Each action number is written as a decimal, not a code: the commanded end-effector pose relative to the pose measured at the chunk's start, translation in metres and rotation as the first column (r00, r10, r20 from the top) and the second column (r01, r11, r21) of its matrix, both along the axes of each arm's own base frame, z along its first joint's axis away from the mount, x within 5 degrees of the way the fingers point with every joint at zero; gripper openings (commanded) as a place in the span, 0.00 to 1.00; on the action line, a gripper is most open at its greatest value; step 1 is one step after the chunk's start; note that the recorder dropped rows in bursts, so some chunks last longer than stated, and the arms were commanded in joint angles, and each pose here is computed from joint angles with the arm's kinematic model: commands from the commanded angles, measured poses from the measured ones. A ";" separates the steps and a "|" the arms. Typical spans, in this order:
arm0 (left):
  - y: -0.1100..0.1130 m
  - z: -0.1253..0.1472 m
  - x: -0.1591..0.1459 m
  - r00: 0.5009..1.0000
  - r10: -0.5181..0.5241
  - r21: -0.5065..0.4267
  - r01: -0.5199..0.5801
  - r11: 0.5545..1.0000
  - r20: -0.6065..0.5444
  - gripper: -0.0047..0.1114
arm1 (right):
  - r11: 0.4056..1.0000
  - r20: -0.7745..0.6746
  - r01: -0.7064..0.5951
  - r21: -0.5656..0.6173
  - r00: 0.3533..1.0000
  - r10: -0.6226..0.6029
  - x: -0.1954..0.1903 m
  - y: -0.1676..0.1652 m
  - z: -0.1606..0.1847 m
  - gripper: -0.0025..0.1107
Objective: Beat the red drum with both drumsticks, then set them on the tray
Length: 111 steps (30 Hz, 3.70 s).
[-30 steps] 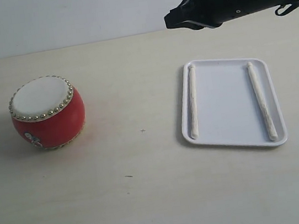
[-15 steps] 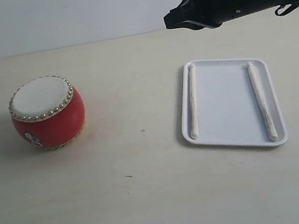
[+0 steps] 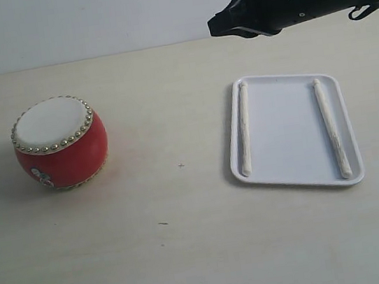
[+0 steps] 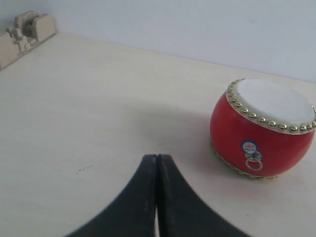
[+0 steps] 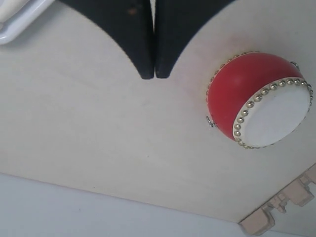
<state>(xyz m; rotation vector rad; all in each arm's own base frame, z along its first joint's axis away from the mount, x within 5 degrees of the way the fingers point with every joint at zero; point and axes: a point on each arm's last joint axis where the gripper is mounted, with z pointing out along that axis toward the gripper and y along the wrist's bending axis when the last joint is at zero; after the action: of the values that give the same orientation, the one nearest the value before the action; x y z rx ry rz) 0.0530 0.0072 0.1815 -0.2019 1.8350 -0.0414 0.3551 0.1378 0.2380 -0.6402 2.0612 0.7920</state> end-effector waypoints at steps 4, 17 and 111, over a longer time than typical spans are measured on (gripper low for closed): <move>0.000 -0.001 0.000 1.000 -0.005 -0.003 0.005 1.000 -0.002 0.04 | 0.998 0.047 0.034 -0.047 0.998 -0.032 0.002 -0.005 0.001 0.02; 0.000 -0.001 0.000 1.000 -0.005 -0.001 0.005 1.000 -0.002 0.04 | 0.787 0.356 0.581 -0.206 0.794 -0.493 -0.048 -0.073 0.053 0.02; 0.000 -0.001 0.000 1.000 -0.005 0.004 0.005 1.000 -0.001 0.04 | 0.605 0.443 0.792 -0.086 0.574 -0.689 -0.302 -0.147 -0.056 0.02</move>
<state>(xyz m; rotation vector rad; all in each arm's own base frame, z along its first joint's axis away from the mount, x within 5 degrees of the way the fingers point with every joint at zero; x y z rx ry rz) 0.0529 0.0073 0.1813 -0.1994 1.8373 -0.0373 0.0529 -0.0089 0.1821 0.0164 1.8450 -0.1327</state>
